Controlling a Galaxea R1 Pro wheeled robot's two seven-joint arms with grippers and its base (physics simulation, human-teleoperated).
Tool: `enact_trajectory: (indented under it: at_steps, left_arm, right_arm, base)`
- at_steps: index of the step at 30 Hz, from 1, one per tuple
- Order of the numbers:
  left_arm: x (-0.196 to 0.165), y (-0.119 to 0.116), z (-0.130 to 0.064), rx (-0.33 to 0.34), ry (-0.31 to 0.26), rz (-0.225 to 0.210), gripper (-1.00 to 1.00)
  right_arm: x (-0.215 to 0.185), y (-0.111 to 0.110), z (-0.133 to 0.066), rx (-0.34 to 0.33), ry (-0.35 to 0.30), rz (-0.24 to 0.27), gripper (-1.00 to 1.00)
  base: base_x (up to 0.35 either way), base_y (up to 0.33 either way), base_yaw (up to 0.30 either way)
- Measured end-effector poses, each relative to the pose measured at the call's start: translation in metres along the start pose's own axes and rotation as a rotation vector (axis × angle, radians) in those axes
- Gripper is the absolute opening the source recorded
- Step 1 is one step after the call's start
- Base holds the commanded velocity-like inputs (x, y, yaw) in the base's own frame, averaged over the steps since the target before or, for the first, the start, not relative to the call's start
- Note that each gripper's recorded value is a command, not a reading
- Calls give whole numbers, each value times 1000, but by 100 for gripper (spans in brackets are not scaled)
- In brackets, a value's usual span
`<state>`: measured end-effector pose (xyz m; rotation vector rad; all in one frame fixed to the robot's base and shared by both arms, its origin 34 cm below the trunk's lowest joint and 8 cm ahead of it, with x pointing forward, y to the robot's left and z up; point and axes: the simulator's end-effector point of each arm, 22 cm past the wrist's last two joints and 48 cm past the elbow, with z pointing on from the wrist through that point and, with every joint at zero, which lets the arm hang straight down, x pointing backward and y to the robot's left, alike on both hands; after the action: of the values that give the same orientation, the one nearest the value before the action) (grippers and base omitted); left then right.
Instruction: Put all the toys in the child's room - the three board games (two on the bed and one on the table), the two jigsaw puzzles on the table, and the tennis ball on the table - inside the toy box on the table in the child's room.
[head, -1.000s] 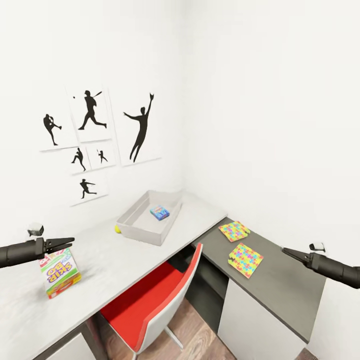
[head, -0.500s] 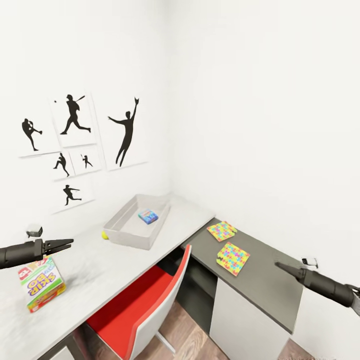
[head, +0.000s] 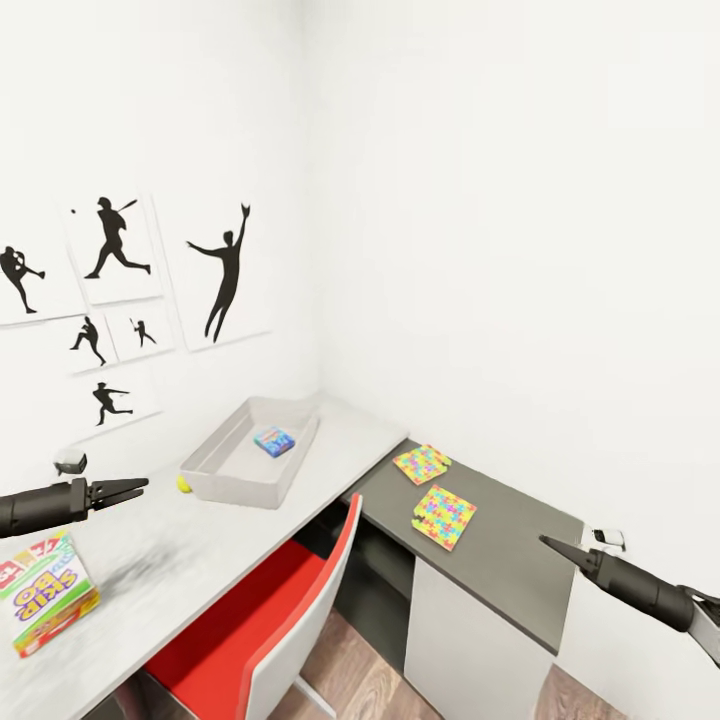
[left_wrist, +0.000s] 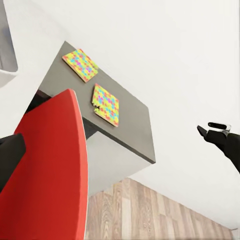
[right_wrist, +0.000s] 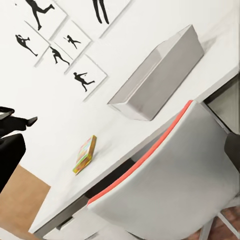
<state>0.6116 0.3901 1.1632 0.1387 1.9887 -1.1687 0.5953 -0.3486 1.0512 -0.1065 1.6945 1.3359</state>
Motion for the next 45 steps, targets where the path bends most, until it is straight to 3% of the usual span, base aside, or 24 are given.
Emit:
enact_trajectory:
  at_steps: [45]
  left_arm:
    - [-12, -26, -13, 13, -28, 53, 100]
  right_arm:
    - [-18, 23, -2, -24, -33, -40, 100]
  base:
    - [0, 0, -166]
